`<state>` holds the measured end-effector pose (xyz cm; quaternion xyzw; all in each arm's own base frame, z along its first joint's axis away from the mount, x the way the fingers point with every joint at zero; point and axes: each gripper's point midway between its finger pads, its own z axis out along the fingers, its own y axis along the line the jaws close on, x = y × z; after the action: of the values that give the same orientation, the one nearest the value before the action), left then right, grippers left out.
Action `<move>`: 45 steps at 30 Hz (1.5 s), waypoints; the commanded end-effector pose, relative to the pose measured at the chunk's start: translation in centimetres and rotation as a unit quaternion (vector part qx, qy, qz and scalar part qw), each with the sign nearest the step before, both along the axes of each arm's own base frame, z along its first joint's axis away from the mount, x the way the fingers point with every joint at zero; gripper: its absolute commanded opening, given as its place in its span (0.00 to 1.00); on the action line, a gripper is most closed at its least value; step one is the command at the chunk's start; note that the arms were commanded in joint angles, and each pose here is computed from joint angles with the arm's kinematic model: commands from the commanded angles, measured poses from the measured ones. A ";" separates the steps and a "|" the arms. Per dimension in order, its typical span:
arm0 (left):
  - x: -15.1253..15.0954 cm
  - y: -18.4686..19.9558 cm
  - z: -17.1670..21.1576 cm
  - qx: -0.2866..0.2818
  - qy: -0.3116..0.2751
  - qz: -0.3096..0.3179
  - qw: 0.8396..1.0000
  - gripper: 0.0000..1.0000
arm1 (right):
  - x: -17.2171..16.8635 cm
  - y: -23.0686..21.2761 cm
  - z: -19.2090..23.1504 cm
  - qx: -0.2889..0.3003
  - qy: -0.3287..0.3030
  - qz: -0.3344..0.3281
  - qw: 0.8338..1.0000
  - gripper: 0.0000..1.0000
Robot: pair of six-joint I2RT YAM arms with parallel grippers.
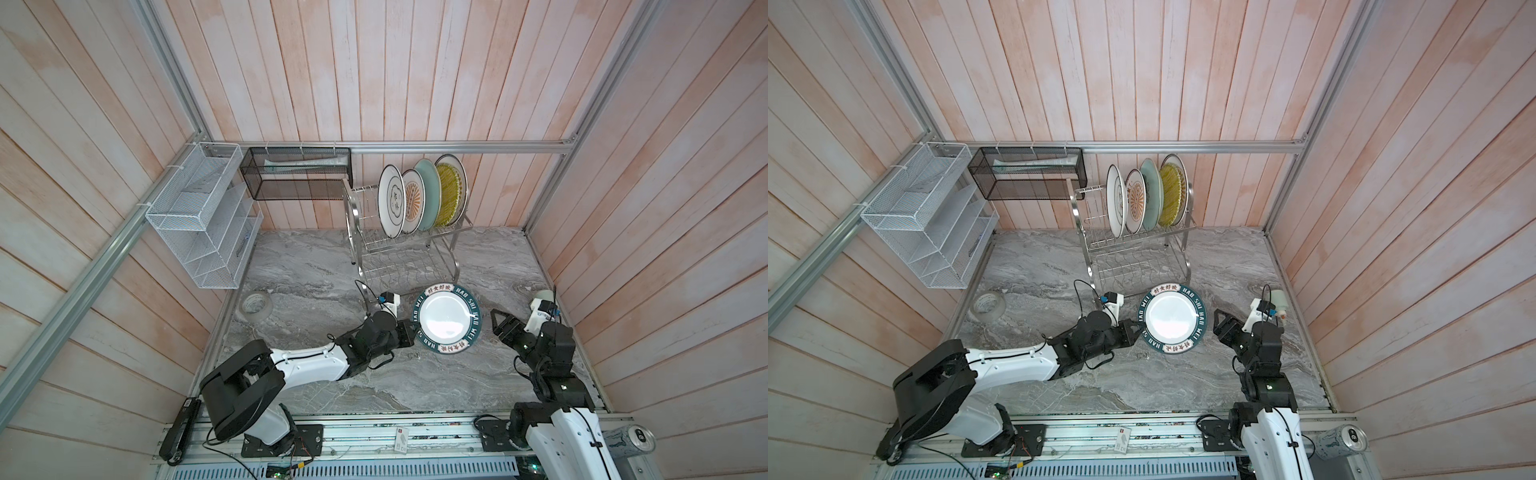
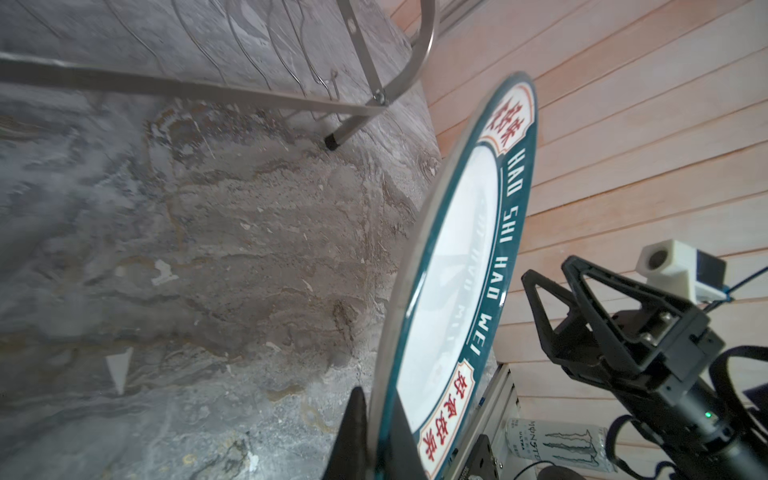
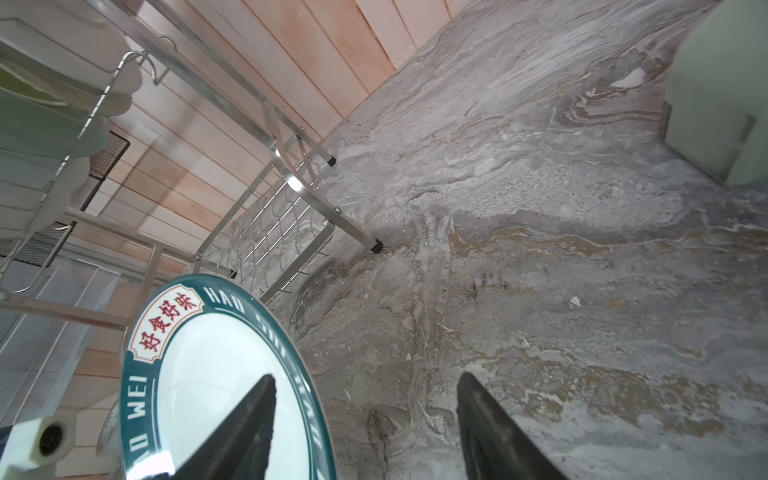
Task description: Load the plates into the dish rack
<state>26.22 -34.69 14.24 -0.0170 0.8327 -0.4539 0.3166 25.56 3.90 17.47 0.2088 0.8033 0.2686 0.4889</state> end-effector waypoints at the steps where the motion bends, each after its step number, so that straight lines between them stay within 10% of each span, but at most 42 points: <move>1: 1.1 2.2 2.0 -0.020 -0.026 0.026 0.999 0.00 | 0.1 1.6 2.1 0.018 -0.037 0.046 0.998 0.69; 14: 1.3 8.3 4.9 -0.059 -0.072 0.045 0.995 0.00 | -1.2 7.4 3.5 0.145 -0.110 0.187 0.965 0.73; 32: 0.3 6.9 6.9 -0.102 -0.104 -0.005 0.989 0.00 | -0.8 14.0 3.1 0.103 -0.090 0.235 0.962 0.70; 45: -0.1 5.7 7.2 -0.125 -0.102 -0.039 0.986 0.00 | 0.0 15.9 4.9 0.099 -0.108 0.256 0.955 0.44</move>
<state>26.13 -28.50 19.03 0.0047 0.7657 -0.5341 0.3584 25.06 19.53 19.98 0.0220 0.7624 0.4765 0.4373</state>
